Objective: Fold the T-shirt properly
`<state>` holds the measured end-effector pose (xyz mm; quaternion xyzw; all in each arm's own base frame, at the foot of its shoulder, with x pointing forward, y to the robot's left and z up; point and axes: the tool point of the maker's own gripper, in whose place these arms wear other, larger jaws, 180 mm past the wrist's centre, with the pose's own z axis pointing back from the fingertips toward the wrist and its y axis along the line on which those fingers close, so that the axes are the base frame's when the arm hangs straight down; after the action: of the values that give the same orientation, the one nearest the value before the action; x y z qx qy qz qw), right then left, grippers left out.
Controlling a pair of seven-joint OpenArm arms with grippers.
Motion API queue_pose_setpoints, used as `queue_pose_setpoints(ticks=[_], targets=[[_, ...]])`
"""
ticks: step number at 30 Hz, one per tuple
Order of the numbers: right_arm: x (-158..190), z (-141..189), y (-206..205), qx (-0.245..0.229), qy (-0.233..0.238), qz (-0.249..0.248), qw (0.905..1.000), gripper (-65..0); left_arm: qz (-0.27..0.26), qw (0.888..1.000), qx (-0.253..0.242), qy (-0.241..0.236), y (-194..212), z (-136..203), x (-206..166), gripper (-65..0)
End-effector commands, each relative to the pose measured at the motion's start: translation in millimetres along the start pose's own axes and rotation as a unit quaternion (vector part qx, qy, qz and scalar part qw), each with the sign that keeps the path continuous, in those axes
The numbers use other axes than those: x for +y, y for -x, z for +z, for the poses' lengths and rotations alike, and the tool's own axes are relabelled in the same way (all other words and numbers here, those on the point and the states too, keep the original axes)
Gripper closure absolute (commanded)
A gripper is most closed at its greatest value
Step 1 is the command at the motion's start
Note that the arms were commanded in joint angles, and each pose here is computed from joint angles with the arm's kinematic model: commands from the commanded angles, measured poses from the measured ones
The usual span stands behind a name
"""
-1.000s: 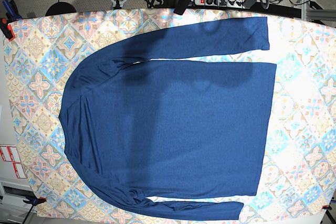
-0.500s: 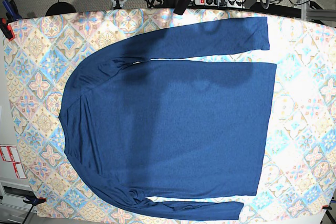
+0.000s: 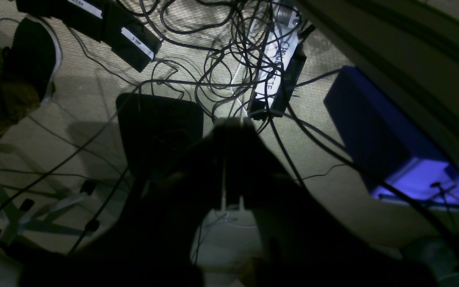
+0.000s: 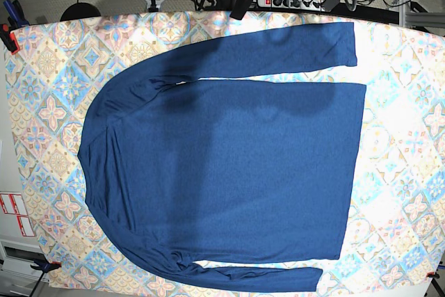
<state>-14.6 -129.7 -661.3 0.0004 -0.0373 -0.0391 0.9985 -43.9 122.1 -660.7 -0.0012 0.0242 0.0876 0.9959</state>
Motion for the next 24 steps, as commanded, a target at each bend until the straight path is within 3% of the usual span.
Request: queue_pose_setpoints(ticks=[1, 11, 17, 24], targets=[[-4.8, 1.6, 14.4, 0.012, 0.004, 0.0, 0.9999, -0.2, -0.004, 1.0, 0.01, -0.003, 11.7, 0.6, 4.0, 0.0], [-52.8, 17.1, 80.2, 0.054, 0.039, 0.016, 0.9976, 0.0, -0.015, 0.999, -0.019, -0.039, 39.3, 12.1, 57.3, 0.0], [-81.7, 32.6, 79.4, 0.022, 0.049, 0.082, 0.9952, 0.0, -0.026, 0.998, -0.035, -0.05, 49.3, 24.2, 76.3, 0.0], [-100.6, 48.8, 70.4, -0.014, 0.063, 0.089, 0.994, 0.0, -0.041, 0.995, -0.072, -0.055, 48.6, 45.7, 91.5, 0.0]])
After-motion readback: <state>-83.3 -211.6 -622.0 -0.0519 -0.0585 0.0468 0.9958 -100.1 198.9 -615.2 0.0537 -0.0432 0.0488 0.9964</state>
